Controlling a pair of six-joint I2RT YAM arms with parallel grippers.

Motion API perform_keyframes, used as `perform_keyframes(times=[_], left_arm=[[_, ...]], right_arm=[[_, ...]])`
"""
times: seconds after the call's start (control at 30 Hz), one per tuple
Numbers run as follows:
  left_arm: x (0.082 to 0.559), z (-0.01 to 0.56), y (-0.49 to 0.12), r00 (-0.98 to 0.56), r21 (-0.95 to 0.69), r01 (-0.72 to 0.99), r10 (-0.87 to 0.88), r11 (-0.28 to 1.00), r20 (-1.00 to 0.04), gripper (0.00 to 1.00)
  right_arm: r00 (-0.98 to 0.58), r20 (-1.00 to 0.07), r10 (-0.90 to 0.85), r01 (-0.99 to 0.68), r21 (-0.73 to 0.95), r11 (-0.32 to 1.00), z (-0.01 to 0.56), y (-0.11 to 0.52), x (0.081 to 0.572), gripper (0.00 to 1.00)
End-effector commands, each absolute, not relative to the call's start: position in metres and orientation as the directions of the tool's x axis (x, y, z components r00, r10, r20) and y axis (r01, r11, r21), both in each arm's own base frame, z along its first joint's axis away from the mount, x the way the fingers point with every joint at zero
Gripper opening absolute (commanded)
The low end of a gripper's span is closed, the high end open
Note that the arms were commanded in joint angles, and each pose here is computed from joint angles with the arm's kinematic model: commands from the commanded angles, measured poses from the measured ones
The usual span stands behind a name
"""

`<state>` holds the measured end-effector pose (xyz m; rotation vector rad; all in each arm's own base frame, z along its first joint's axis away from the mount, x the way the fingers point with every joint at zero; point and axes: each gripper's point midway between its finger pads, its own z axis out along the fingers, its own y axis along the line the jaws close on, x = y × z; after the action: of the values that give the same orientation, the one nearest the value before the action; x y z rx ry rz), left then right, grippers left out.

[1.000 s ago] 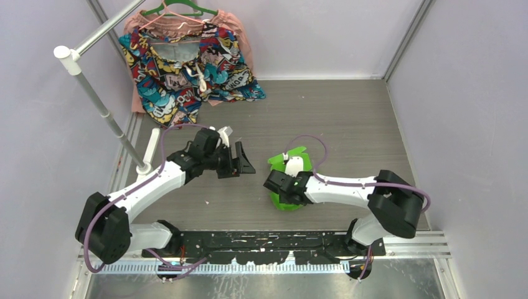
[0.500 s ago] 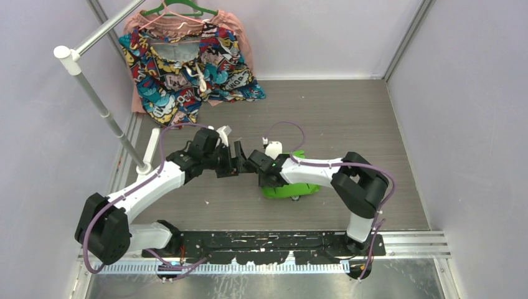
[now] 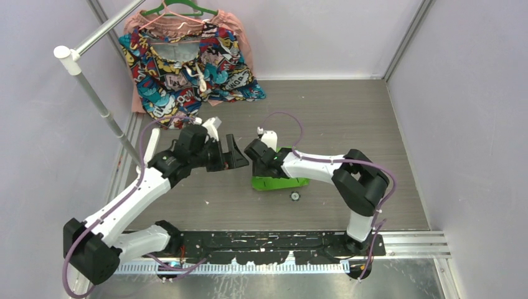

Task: Fold the paper box
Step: Fold the paper box at the center of the board.

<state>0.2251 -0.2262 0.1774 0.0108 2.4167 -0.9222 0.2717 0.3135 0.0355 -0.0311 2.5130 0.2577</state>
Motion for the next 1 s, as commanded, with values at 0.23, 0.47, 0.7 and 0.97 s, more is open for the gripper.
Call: perform_keyframes(times=[0.23,0.47,0.7,0.97], left_arm=[[0.215,0.243,-0.244,-0.797,-0.645,0.322,-0.169,0.693,-0.580,1.00],[0.205,0.210,-0.286,-0.813,-0.584,0.352,-0.070,0.731,-0.577,1.00],[0.215,0.197,-0.331,-0.752,-0.427,0.419,0.043,0.801,-0.658,1.00],[0.234,0.172,-0.390,-0.778,-0.447,0.429,0.069,0.785,-0.625,0.91]], right_arm=[[-0.644,-0.719,0.260,-0.164,0.462,0.872,0.184,0.285,0.303,0.98],[-0.608,-0.748,0.266,-0.150,0.437,0.887,0.201,0.220,0.284,1.00],[-0.638,-0.724,0.262,0.021,0.323,0.946,0.184,0.175,0.270,1.00],[-0.615,-0.753,0.234,0.090,0.227,0.970,0.184,0.138,0.257,0.99]])
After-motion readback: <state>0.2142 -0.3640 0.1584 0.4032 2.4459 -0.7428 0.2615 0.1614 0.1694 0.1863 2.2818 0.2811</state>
